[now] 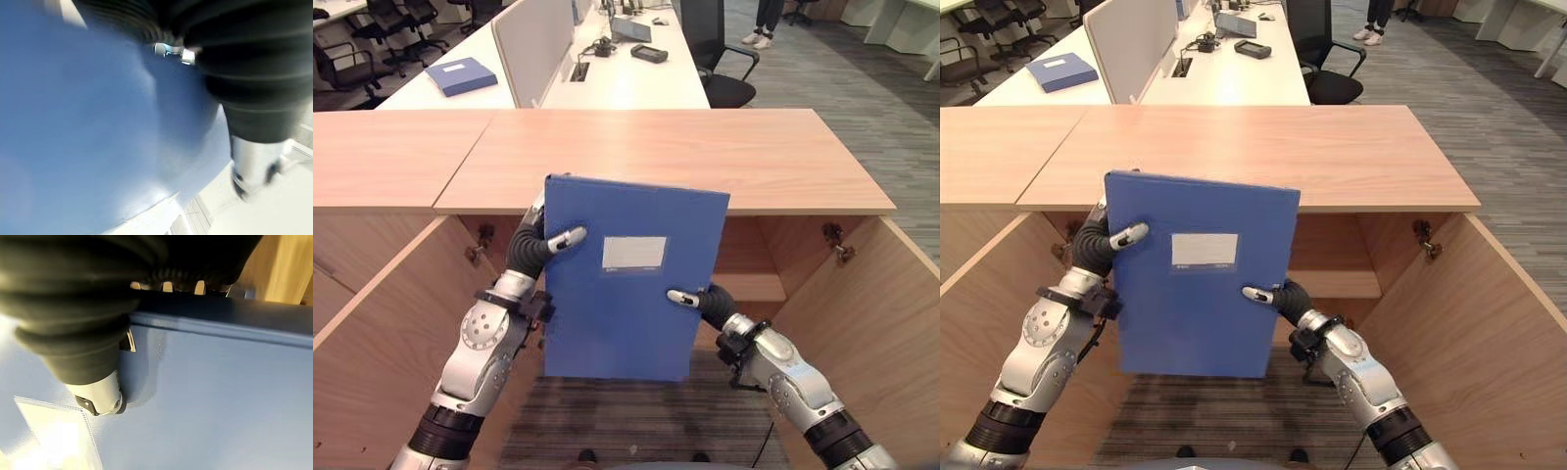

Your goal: Put the empty folder in the office cabinet

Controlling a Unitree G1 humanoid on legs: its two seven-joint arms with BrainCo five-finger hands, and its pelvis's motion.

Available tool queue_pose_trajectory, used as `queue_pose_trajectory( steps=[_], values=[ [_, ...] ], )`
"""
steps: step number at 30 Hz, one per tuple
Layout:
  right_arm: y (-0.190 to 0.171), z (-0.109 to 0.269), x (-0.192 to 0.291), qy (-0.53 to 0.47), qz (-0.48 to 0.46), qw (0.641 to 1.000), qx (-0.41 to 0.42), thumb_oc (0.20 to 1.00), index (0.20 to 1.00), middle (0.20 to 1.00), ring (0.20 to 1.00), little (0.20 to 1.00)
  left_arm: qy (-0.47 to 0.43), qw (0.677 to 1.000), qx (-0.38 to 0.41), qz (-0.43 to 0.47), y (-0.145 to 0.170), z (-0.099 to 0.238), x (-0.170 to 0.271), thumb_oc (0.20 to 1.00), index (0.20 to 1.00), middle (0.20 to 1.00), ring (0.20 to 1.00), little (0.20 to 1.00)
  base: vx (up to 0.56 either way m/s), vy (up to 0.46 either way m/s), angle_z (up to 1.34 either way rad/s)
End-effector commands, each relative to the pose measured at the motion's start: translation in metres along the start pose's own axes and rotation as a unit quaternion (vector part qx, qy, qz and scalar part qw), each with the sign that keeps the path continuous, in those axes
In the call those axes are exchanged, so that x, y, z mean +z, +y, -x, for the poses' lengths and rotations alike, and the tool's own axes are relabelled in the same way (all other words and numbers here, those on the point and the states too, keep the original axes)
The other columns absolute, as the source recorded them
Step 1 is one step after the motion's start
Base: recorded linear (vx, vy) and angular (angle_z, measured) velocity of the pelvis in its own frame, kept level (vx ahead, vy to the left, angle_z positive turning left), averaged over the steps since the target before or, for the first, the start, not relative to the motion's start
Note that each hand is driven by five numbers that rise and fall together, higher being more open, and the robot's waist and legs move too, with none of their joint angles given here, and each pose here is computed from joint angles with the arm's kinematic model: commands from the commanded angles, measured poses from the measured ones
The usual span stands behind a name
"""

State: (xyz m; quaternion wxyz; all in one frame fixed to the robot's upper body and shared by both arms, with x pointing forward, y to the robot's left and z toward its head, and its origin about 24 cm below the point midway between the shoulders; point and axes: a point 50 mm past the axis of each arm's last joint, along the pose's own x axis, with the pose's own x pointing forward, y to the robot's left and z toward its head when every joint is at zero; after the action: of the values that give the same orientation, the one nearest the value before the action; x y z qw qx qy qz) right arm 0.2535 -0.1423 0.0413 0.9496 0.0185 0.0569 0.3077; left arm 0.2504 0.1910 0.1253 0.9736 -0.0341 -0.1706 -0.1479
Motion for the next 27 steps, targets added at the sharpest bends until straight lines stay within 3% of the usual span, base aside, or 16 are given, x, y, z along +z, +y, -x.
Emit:
queue_pose_trajectory(
  steps=[1,5,6,12,22,27],
  values=[
    [-0.006,-0.008,0.030,-0.045,0.131,0.990,0.005,0.200,0.200,0.200,0.200,0.200,-0.091,0.996,-0.014,-0.008,0.006,-0.010,0.031,1.000,1.000,1.000,1.000,1.000,0.00,0.000,0.00],
    [-0.019,0.004,0.048,-0.074,0.273,0.958,-0.054,0.200,0.200,0.200,0.200,0.200,-0.052,0.998,0.021,0.021,0.022,0.013,0.011,1.000,1.000,1.000,1.000,1.000,0.00,0.004,0.02],
    [-0.024,0.009,0.052,-0.081,0.338,0.934,-0.084,0.200,0.200,0.200,0.200,0.200,-0.021,0.998,0.041,0.035,0.029,0.023,-0.004,1.000,1.000,1.000,1.000,1.000,0.02,0.015,0.09],
    [-0.023,0.011,0.044,-0.072,0.417,0.900,-0.105,0.200,0.200,0.200,0.200,0.200,0.092,0.992,0.077,0.043,0.044,0.057,-0.047,1.000,1.000,1.000,1.000,1.000,0.00,0.002,0.01],
    [0.002,-0.009,0.006,-0.015,0.338,0.940,-0.032,0.200,0.200,0.200,0.200,0.200,0.310,0.938,0.144,0.052,0.046,0.129,-0.123,1.000,1.000,1.000,1.000,1.000,-0.01,0.001,0.00],
    [0.011,-0.016,-0.033,0.049,0.180,0.982,-0.011,0.200,0.200,0.200,0.200,0.200,0.431,0.889,0.153,0.032,0.033,0.168,-0.161,1.000,1.000,1.000,1.000,1.000,-0.02,0.002,0.07]
  ],
)
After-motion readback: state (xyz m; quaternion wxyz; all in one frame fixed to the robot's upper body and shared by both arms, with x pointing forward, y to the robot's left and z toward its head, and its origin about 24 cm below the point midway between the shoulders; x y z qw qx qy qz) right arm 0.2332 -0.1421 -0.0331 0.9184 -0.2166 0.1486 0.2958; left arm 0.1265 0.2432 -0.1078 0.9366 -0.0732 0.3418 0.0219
